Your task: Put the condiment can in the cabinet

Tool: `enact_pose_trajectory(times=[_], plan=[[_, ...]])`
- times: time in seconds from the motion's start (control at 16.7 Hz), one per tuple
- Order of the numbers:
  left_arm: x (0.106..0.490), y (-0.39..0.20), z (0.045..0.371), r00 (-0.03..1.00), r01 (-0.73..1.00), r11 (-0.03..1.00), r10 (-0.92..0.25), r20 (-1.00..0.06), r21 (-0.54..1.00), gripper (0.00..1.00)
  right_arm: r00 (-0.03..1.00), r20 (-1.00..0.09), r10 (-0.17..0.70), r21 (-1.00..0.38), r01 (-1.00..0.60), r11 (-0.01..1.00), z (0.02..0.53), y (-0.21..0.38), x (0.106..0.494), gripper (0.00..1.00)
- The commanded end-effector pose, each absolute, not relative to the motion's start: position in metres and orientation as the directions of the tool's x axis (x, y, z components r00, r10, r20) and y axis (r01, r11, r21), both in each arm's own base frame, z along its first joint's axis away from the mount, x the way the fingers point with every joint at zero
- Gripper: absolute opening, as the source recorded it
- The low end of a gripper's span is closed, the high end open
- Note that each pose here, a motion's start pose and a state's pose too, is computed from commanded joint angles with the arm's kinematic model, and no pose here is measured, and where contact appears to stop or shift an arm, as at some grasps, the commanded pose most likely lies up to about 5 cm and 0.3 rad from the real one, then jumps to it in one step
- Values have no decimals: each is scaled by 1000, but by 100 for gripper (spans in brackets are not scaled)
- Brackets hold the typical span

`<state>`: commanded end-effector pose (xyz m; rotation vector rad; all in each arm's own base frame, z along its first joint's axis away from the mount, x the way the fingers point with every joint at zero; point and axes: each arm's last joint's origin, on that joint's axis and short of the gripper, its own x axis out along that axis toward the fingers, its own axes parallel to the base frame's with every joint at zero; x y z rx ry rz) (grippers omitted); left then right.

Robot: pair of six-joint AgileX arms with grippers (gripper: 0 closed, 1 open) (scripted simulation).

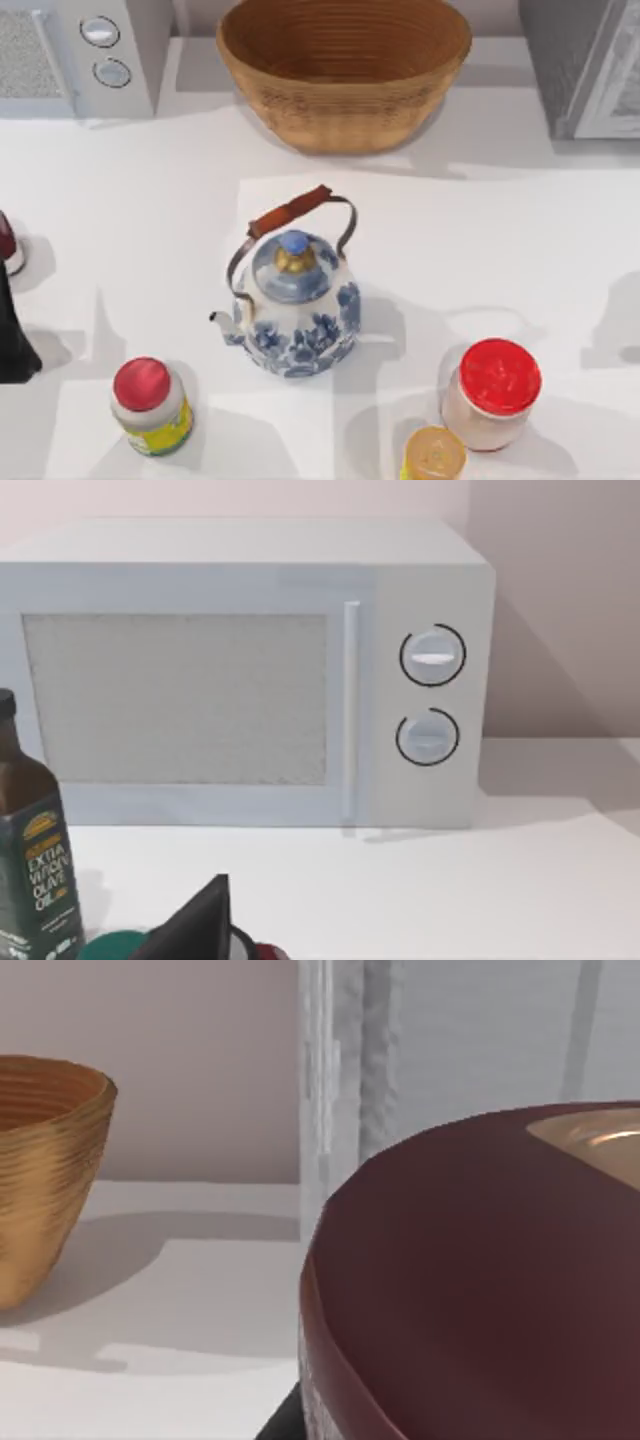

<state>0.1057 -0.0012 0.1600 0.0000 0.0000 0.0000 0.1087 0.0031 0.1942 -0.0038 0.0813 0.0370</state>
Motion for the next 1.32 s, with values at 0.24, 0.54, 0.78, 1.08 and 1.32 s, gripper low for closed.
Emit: enact_pose_trajectory(times=[0.24,0.54,0.78,1.08,1.32], plan=[[106,-1,160,1000,0,1000,0,0,0,100,997,-71,38,-2,-38,999,263,6,115,0],[106,-1,160,1000,0,1000,0,0,0,100,999,-44,28,1,-28,1000,365,13,139,0],[106,-1,160,1000,0,1000,0,0,0,100,999,-26,22,3,-22,1000,436,22,170,0],[106,-1,160,1000,0,1000,0,0,0,100,1000,-17,14,2,-14,1000,496,36,213,0],[106,-1,160,1000,0,1000,0,0,0,100,1000,-8,5,2,-5,1000,522,44,238,0]])
